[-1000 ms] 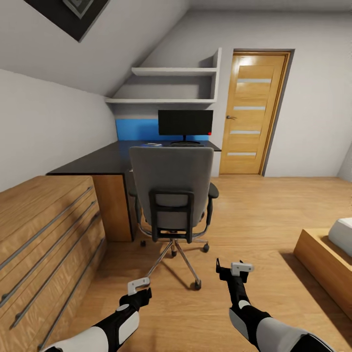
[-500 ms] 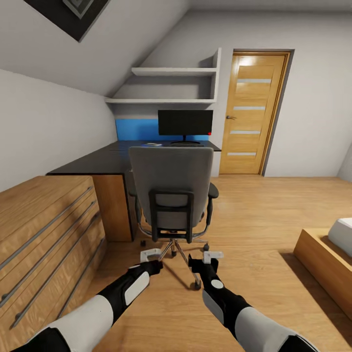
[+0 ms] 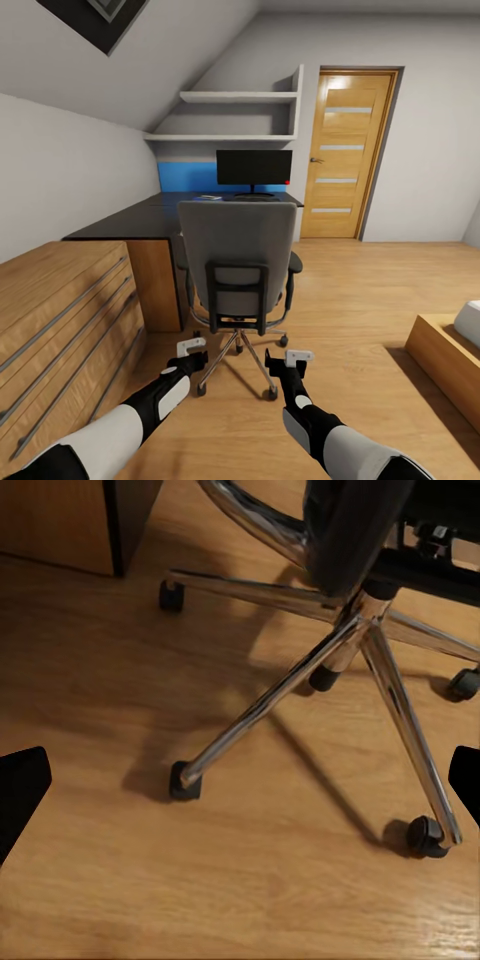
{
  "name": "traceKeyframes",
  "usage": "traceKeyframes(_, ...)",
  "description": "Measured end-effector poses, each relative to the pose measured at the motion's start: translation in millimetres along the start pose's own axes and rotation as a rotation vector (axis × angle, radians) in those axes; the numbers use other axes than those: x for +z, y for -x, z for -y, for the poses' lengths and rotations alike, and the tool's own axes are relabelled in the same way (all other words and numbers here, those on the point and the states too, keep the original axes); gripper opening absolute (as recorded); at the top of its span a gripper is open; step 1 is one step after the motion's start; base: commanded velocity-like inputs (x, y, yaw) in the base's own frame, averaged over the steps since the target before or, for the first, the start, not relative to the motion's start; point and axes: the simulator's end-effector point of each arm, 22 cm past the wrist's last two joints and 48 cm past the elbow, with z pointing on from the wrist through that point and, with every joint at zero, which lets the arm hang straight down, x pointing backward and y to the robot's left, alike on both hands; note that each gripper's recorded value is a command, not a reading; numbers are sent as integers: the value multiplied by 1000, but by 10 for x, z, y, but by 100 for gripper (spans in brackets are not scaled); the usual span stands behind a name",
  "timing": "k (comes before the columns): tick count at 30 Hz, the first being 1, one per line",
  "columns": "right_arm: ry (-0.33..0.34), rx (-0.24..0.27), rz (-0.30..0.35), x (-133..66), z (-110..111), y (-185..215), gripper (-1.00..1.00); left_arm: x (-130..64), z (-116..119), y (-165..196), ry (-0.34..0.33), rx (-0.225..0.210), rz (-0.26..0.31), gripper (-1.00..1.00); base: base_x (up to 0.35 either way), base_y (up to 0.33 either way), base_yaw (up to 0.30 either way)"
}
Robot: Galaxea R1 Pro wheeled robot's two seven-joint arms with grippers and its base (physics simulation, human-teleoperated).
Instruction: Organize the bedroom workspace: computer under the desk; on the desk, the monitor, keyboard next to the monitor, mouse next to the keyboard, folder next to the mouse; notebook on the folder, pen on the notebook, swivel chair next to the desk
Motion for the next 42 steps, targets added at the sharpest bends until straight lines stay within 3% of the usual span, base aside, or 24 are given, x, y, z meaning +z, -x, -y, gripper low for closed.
traceKeyframes(19,32,-28,-2,-18,-89,-28,100,-24,188,-118,-28,39,-17,100,168,-47,0)
traceKeyframes(42,27,-21,-4,-21,-81,-33,100,-23,174,-110,-23,40,-13,100,318,0,0)
